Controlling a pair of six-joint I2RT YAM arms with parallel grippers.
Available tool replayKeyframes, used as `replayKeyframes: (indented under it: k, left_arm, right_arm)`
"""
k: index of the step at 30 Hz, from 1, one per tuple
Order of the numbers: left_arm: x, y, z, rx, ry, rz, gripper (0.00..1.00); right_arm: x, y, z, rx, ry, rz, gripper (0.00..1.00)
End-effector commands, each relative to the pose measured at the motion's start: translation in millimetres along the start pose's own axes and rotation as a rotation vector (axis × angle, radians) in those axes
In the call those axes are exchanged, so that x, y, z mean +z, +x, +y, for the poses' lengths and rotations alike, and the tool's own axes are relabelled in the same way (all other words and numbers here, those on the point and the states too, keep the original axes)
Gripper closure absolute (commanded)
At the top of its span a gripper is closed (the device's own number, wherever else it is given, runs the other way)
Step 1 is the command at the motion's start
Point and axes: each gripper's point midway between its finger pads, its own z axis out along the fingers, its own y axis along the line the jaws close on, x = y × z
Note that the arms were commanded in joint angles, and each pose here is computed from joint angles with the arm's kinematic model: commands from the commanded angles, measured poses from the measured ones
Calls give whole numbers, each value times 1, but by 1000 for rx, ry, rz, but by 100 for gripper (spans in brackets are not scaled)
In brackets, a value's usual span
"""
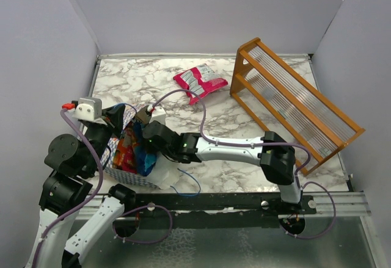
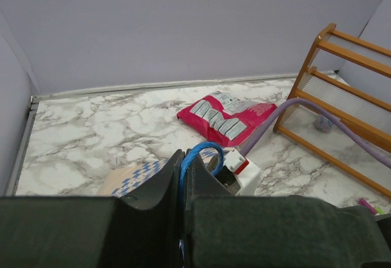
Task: Take the snacks out of the paper bag
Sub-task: Take out the snack from the paper bag.
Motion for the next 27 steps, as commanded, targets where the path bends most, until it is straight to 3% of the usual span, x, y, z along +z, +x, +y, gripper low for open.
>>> replayKeyframes:
  k: [1,14,27]
  left_arm:
    - [-1,-3,6,-26,-41,-26,100]
    - [-2,0,10,-33,-63,-16,100]
    - [-2,1,12,-37,-70,-19,100]
  right_arm:
    - [-42,-56,58,56,-225,-103,99]
    - [-96,-109,80,56,-344,-209,99]
    - [-183,-200,88,70,-402,-445,99]
